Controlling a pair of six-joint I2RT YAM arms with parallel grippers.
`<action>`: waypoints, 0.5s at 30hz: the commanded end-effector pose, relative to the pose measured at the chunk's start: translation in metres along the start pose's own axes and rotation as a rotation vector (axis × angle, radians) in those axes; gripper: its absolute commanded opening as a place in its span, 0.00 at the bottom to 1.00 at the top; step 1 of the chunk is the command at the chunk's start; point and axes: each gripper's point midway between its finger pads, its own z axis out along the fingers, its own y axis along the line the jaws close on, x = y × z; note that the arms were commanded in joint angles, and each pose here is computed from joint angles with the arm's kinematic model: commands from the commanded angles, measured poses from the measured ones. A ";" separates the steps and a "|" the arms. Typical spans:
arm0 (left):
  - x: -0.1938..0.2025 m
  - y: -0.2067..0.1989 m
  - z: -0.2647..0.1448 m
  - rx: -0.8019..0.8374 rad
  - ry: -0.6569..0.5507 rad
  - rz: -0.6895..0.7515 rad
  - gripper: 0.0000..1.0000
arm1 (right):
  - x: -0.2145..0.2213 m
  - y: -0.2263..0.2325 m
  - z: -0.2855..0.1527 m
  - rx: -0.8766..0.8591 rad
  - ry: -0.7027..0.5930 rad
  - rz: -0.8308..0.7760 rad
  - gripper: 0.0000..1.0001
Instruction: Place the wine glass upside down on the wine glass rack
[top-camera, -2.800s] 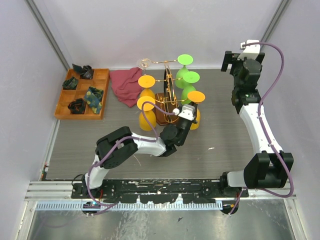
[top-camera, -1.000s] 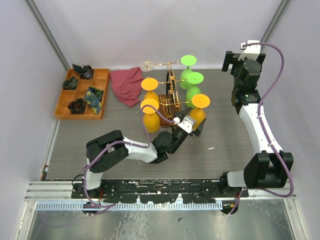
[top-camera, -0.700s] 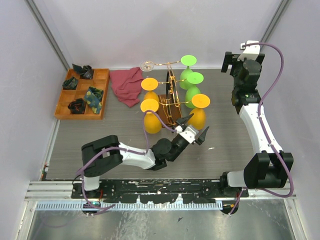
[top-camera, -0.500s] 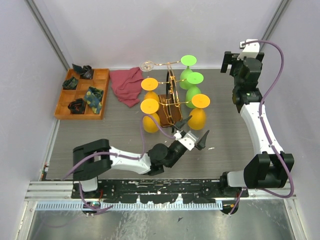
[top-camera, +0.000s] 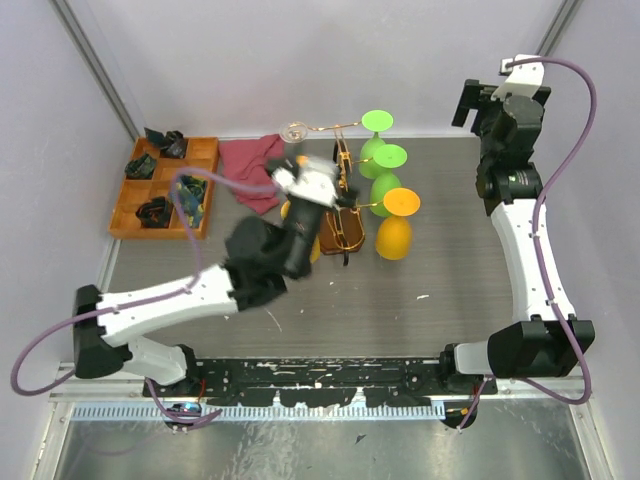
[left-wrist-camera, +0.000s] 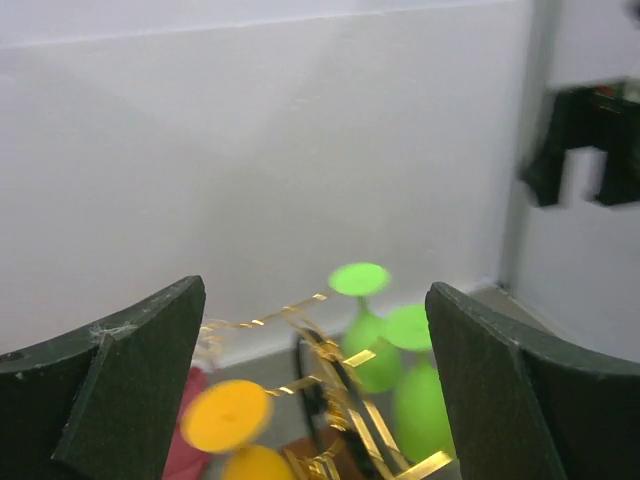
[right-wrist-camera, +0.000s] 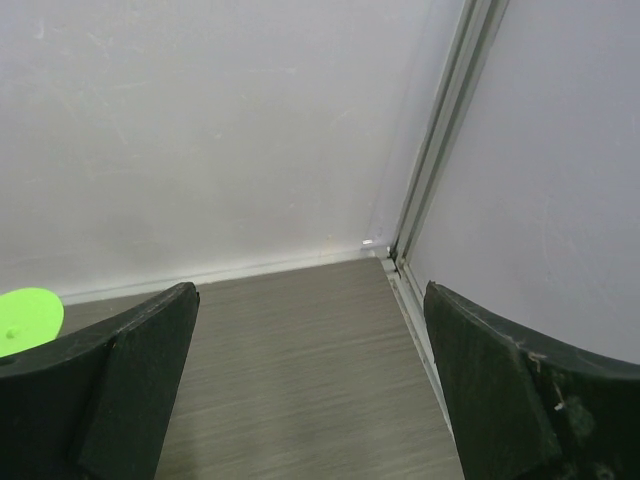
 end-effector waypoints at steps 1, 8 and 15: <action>0.011 0.093 0.027 -0.121 0.165 -0.023 0.96 | -0.024 -0.015 -0.004 0.072 -0.019 0.050 1.00; 0.044 0.211 0.048 -0.301 0.266 0.011 0.99 | -0.022 -0.026 0.002 0.158 0.029 0.079 1.00; 0.067 0.251 0.044 -0.351 0.319 0.007 0.98 | -0.023 -0.037 -0.004 0.229 0.020 0.119 1.00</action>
